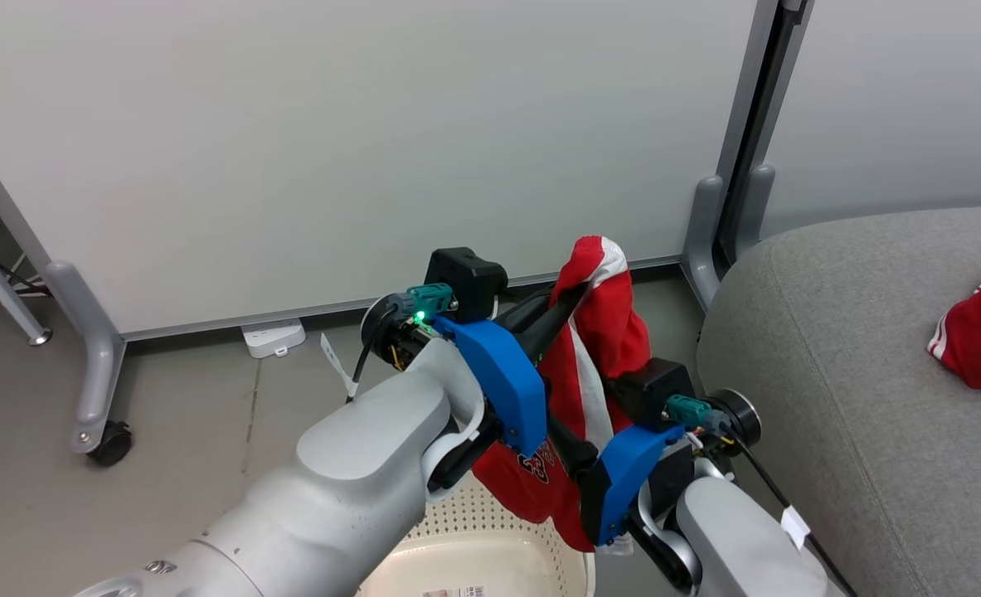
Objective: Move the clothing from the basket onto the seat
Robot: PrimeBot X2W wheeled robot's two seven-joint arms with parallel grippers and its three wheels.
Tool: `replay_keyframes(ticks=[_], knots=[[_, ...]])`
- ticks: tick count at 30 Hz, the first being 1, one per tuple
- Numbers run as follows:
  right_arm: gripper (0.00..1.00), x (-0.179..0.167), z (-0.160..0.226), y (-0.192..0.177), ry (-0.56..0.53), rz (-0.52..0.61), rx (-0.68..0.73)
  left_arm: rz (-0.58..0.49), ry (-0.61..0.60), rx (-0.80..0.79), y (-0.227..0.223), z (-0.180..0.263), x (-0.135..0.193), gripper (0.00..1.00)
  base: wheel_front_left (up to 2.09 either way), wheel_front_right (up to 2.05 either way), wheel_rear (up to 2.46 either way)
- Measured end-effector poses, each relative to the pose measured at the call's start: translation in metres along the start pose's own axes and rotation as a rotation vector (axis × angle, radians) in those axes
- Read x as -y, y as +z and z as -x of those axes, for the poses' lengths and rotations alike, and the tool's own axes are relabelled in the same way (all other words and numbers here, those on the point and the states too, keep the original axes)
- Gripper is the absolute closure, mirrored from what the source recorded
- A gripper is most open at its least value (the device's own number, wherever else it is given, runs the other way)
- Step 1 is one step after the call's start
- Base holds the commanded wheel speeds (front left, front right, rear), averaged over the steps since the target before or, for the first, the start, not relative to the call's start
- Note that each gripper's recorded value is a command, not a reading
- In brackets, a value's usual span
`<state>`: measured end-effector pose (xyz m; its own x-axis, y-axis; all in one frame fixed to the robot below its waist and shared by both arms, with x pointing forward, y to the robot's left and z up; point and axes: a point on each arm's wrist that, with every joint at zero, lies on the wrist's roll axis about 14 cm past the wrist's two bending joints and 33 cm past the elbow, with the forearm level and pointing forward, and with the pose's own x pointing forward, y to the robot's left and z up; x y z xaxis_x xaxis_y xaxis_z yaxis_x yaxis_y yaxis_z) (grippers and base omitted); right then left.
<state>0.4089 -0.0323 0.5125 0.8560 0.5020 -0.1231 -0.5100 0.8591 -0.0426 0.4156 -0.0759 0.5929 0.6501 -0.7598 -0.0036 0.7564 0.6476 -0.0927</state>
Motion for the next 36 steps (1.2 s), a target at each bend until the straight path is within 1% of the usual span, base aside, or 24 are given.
replay_keyframes(ticks=[1, 2, 3, 4, 16, 36], knots=[[0.00, 0.001, -0.002, 0.002, 0.002, 0.004, 0.001, 0.001, 0.000, -0.001, 0.000, 0.000, 0.000, 1.00, 0.00, 0.00, 0.00], [0.45, 0.001, -0.005, 0.003, 0.006, 0.014, 0.000, 0.003, 0.001, 0.000, 0.000, 0.001, 0.000, 1.00, 0.00, 0.00, 0.00], [0.74, 0.002, -0.007, 0.004, 0.007, 0.020, -0.001, 0.004, 0.002, 0.000, -0.001, 0.001, 0.000, 1.00, 0.00, 0.00, 0.00], [1.00, 0.003, -0.008, 0.004, 0.007, 0.022, -0.001, 0.003, 0.003, -0.001, -0.001, 0.001, -0.001, 1.00, 0.00, 0.00, 0.00], [1.00, 0.013, -0.008, -0.005, -0.015, 0.014, -0.017, 0.011, 0.005, -0.010, -0.005, -0.001, -0.001, 1.00, 0.00, 0.00, 0.00], [1.00, 0.022, -0.005, -0.008, -0.035, 0.023, -0.012, 0.003, 0.003, -0.011, -0.006, -0.004, 0.000, 1.00, 0.00, 0.00, 0.00]])
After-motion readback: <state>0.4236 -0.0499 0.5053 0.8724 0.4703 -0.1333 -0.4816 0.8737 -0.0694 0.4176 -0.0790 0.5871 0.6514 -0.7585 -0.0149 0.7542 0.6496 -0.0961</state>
